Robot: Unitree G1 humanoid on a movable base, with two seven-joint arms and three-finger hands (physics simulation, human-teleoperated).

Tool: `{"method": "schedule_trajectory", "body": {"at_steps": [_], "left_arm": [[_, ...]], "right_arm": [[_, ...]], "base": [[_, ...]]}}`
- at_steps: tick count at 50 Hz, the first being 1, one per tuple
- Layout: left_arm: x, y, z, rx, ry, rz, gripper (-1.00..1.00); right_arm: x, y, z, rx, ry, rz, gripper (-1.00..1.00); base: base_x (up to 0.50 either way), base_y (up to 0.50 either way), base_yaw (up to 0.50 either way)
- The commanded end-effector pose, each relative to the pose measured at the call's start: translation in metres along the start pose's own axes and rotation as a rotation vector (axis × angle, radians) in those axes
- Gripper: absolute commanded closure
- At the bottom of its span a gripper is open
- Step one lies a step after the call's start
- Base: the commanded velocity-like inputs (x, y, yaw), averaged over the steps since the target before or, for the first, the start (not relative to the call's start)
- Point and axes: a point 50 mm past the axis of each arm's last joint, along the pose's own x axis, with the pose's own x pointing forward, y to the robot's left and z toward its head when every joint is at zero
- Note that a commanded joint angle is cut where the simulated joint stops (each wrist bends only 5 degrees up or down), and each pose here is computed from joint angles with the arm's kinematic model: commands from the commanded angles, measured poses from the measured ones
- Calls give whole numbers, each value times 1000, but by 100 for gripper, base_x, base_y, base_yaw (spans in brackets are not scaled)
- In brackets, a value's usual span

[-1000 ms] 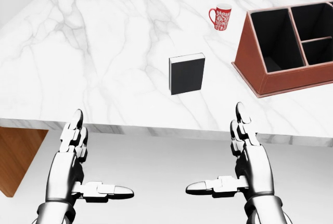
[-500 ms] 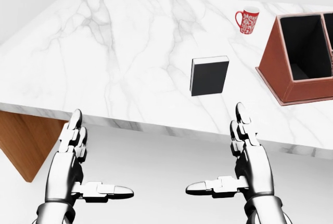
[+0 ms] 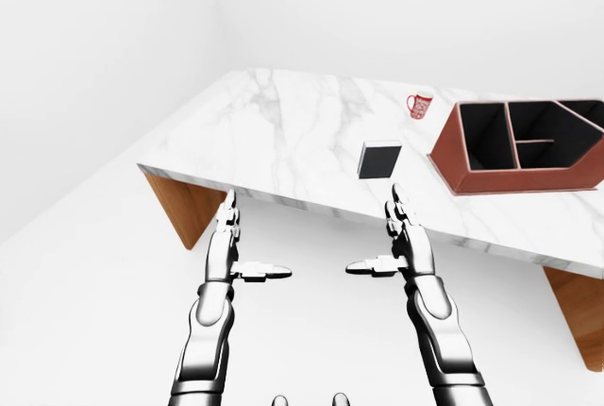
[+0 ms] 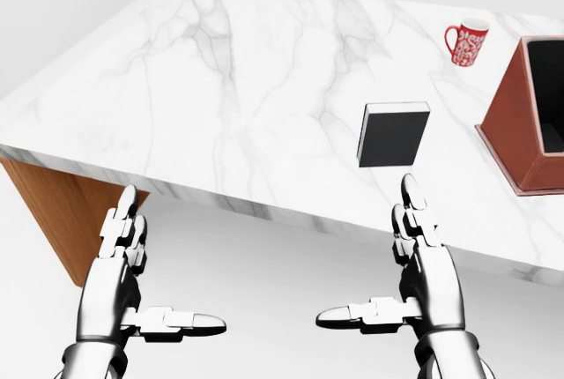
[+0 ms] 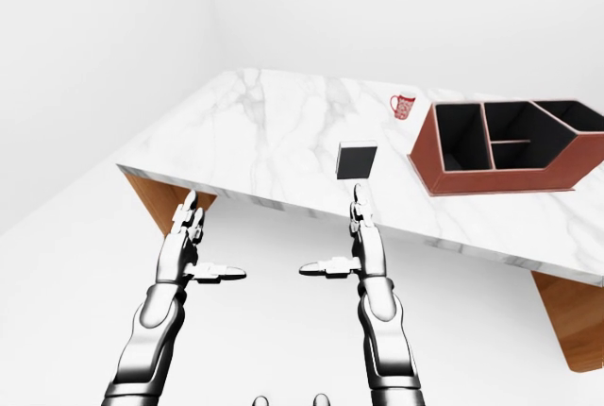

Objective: Pick up the book and place it in the left compartment of the caddy.

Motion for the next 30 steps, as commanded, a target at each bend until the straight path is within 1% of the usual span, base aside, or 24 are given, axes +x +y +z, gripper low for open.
{"method": "schedule_trajectory", "body": {"at_steps": [1,5,10,16,18,21,24,29,30], "left_arm": [[2,1,-2,1,1,-1,-100],[1,0,-2,2,1,-1,-100],[4,1,-5,3,2,-2,-100],[3,0,-5,10,3,-1,-100],[0,-1,0,11,3,-2,-100],[0,-1,0,10,2,-1,-100],[0,-1,0,9,-2,-1,-100],[0,-1,0,9,-2,-1,-100],[0,0,-1,8,-4,0,-100]], "right_arm": [[1,-1,-1,-1,2,-8,-100],[0,-1,0,-4,1,-15,-100],[0,-3,3,-2,-8,-34,-100],[0,-7,5,3,-16,-53,-100],[-1,-9,8,-3,-26,-68,-100],[-1,-11,9,3,-32,-69,-100],[-5,-16,16,17,-58,-95,-100],[-5,-16,16,18,-58,-96,-100],[-9,-23,24,22,-76,-126,-100]], "base": [[0,0,16],[0,0,17],[0,0,0],[0,0,0],[0,0,0],[0,0,0],[0,0,0],[0,0,0],[0,0,0]]}}
